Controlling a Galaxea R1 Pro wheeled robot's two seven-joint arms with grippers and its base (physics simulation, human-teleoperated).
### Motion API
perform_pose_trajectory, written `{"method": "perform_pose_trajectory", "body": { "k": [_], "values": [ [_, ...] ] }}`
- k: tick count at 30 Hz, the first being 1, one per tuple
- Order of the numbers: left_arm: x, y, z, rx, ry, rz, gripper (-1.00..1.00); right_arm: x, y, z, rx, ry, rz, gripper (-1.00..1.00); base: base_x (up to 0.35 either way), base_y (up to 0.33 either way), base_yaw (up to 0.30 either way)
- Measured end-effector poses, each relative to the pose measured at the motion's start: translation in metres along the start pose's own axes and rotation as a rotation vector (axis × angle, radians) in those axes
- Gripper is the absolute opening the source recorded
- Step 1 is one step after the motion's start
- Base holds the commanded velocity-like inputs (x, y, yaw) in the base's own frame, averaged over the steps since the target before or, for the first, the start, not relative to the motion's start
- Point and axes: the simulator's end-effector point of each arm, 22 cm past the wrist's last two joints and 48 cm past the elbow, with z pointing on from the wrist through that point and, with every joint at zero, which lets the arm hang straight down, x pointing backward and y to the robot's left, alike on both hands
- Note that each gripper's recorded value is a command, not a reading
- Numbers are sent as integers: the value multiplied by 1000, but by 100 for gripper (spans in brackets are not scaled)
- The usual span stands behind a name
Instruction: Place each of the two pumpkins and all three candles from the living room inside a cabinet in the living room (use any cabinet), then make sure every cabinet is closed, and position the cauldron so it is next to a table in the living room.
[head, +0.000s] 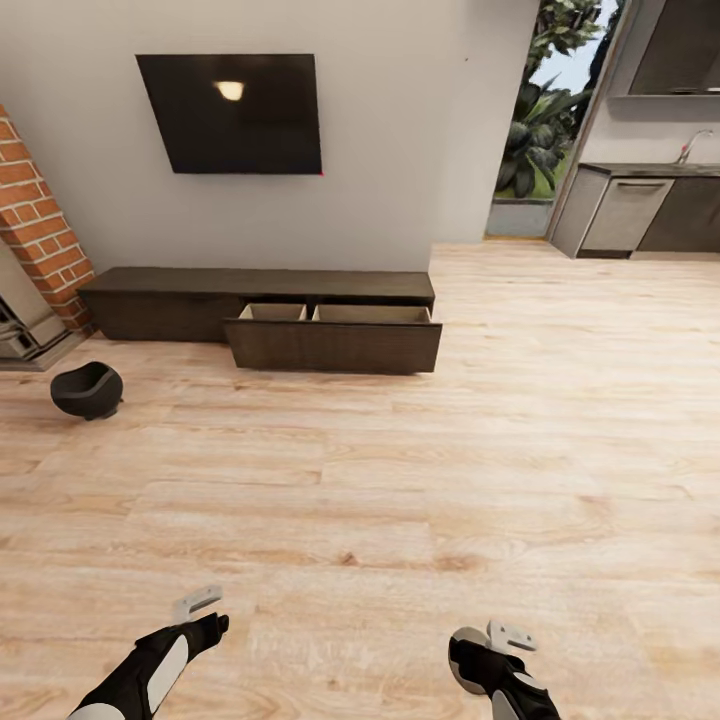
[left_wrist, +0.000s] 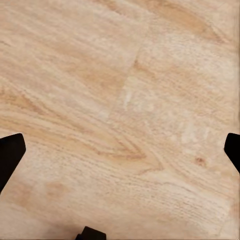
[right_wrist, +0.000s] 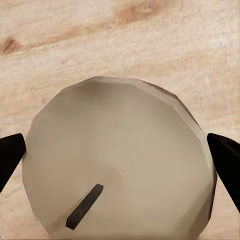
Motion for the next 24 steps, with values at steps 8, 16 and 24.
{"method": "perform_pose_trajectory", "body": {
  "k": [8, 16, 24],
  "values": [
    [-1, 0, -1, 2, -3, 0, 100, -1, 0, 0, -1, -3, 0, -100, 350, 0, -66],
    [-3, -1, -1, 4, -6, -1, 100, 10, 4, 0, -6, 17, -25, -100, 350, 0, -49],
    [-2, -1, -1, 4, -4, -2, 100, 12, 8, 0, -13, 15, -39, -100, 340, 0, 0]
  ]
}}
